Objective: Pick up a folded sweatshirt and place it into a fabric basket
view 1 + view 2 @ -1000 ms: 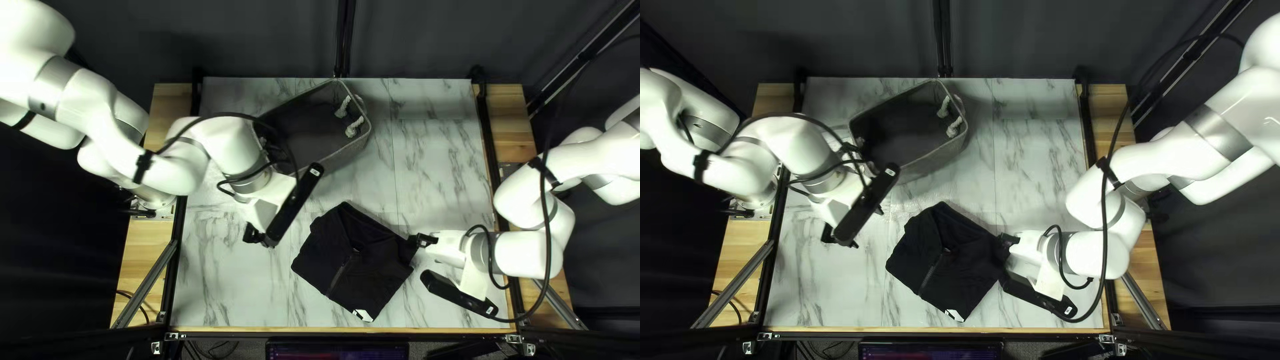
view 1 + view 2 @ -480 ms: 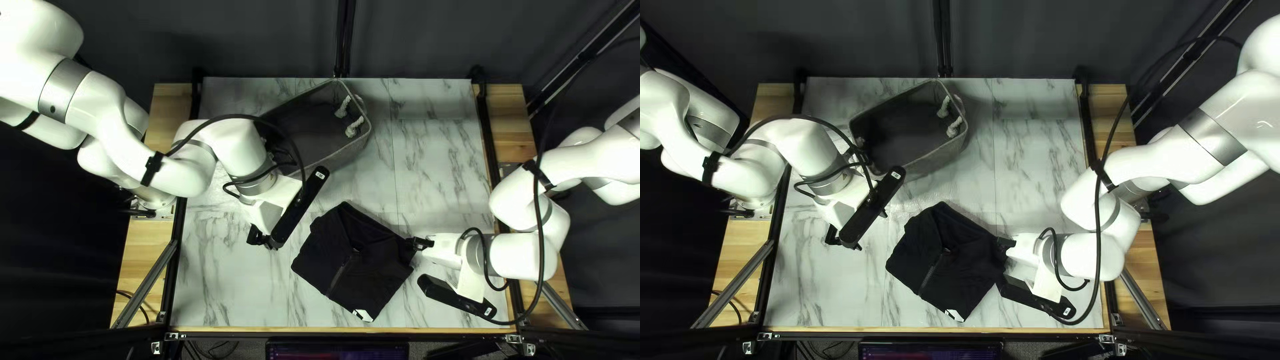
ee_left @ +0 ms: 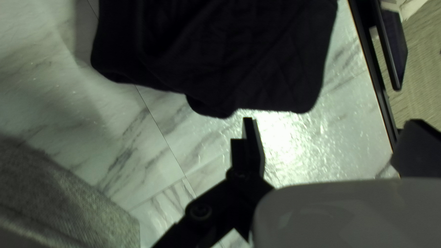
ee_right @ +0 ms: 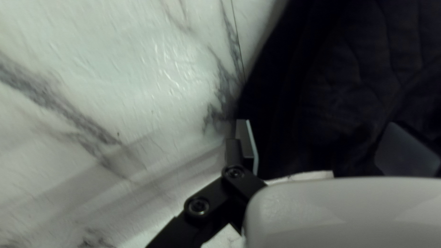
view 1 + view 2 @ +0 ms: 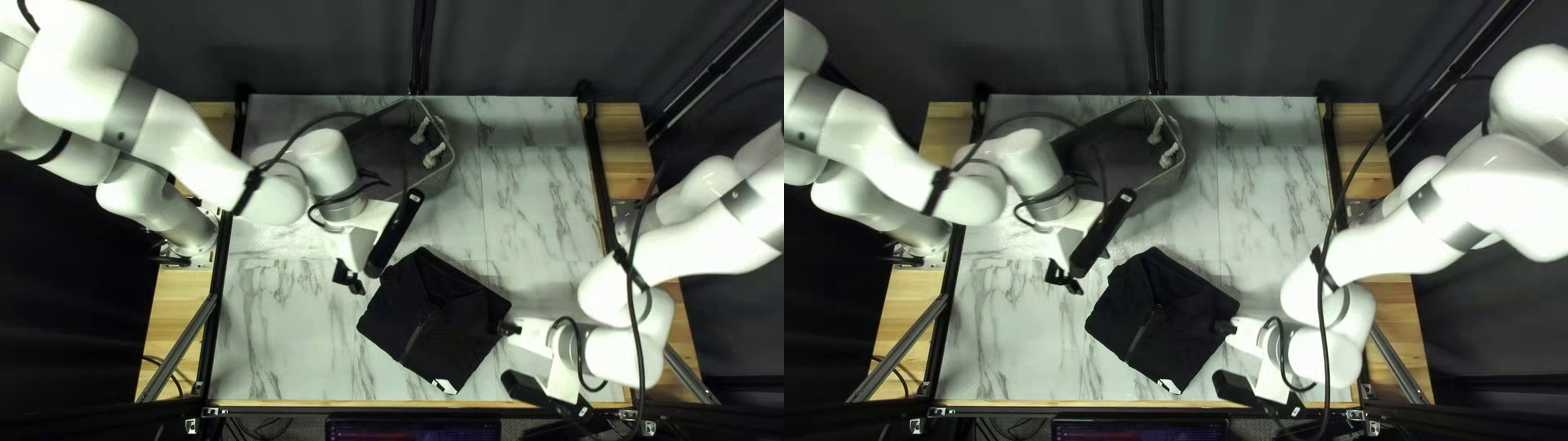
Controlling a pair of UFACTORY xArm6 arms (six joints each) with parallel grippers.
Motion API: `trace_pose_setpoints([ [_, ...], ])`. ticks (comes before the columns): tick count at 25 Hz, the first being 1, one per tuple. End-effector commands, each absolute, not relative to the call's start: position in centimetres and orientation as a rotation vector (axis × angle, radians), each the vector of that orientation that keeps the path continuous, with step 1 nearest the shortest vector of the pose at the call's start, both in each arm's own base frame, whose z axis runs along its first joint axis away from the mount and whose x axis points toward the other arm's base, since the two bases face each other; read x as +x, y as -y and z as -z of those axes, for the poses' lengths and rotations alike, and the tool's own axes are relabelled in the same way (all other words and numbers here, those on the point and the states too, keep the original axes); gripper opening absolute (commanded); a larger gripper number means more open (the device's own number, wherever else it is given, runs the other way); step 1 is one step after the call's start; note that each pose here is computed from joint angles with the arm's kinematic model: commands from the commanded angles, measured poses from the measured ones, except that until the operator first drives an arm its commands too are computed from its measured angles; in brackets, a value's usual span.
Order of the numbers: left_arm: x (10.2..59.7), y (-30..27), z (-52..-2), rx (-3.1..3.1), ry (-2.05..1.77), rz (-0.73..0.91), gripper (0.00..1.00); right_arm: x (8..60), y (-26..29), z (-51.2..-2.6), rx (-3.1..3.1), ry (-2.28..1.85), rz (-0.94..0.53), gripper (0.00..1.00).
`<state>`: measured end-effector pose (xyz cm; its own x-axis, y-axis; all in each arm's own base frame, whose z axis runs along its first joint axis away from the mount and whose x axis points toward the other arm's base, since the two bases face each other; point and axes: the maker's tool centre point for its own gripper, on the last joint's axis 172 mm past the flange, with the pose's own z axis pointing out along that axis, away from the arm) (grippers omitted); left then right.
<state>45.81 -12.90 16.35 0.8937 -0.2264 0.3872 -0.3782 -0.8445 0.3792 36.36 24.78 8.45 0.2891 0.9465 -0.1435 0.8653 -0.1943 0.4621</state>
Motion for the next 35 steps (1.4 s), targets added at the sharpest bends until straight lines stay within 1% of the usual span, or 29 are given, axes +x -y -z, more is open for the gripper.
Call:
trace_pose_setpoints([
  [1,46.1,12.4,-16.3,2.599,0.438,-0.465,1.00,36.2,-24.1,-8.1,2.079,-1.613,-0.228,1.00],
  [6,45.7,12.3,-16.7,2.586,0.456,-0.490,1.00,36.6,-22.2,-7.2,1.994,-1.640,-0.226,1.00],
  [10,44.2,12.5,-17.0,2.578,0.456,-0.530,1.00,36.4,-20.7,-6.0,1.908,-1.704,-0.265,1.00],
  [17,43.0,12.9,-17.0,2.571,0.437,-0.579,1.00,35.8,-18.0,-6.0,1.806,-1.833,-0.265,1.00],
  [21,42.8,13.0,-16.9,2.567,0.427,-0.595,1.00,35.6,-17.7,-5.8,1.784,-1.863,-0.253,1.00],
  [35,41.5,12.9,-16.6,2.563,0.411,-0.624,1.00,37.5,-18.7,-4.4,1.772,-1.876,-0.233,1.00],
])
